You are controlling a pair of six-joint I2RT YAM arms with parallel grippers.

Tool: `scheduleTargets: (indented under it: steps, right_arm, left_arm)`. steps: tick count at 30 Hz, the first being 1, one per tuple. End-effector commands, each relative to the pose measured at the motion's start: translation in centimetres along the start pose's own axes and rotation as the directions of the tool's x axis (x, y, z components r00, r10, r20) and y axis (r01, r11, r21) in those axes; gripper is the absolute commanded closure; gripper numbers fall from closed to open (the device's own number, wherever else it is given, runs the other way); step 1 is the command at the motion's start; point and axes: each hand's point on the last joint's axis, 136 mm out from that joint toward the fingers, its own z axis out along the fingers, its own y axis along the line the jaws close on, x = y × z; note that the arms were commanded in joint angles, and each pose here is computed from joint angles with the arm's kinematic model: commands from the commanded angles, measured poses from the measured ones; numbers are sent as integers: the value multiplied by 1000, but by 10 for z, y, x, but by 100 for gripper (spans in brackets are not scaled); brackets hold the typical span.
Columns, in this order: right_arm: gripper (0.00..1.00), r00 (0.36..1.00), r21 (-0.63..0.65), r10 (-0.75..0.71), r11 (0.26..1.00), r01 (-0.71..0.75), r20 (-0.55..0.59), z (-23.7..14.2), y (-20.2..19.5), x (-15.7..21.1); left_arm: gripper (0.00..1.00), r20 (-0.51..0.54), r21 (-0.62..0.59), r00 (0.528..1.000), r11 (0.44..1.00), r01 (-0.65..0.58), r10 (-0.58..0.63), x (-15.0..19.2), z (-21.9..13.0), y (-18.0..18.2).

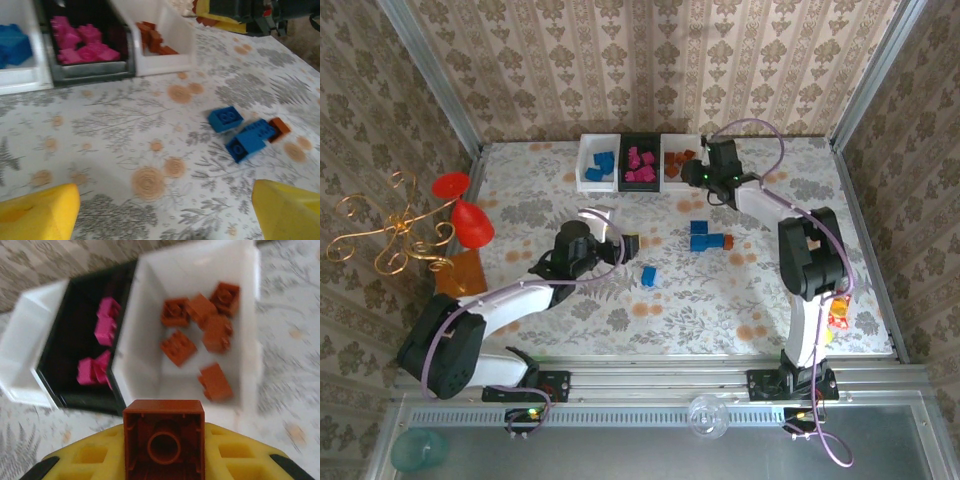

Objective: Sort the legos into containers by color
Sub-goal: Place the lego in the container.

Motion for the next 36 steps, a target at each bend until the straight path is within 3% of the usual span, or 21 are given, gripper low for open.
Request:
scheduleTargets:
  steps: [1, 5, 8, 13, 16, 25, 30, 36]
  right_arm:
    - [69, 1000, 25, 2, 1000, -1, -23, 30, -6, 1]
    - [64, 998, 46, 7, 999, -5, -58, 57, -5, -6]
    - [52, 999, 29, 8, 1000, -7, -46, 59, 4, -23]
    - [44, 1000, -9, -7, 1000, 7, 21, 25, 23, -52]
    - [41, 999, -27, -15, 1000, 16, 41, 1, 26, -49]
    - [32, 995, 82, -33, 996, 41, -96, -63, -21, 48]
    - [30, 983, 227, -32, 971, 73, -180, -95, -62, 96]
    - [29, 977, 378, 1, 922, 81, -211, -121, -105, 130]
  left_arm:
    - [10, 53, -66, 997, 996, 59, -56, -9, -9, 18]
    - [10, 67, -75, 996, 995, 70, -65, -12, -13, 23]
    - [10, 75, -76, 995, 995, 69, -64, -14, -16, 23]
    - [10, 79, -58, 995, 996, 71, -66, -16, -17, 21]
    - [10, 82, 15, 995, 998, 58, -59, -19, -17, 8]
    - [12, 49, 289, 998, 957, 27, -43, -16, -4, -44]
    - [12, 26, 338, 999, 941, 9, -19, -10, 1, -59]
    - [13, 13, 334, 1000, 943, 1, -6, -6, 5, -62]
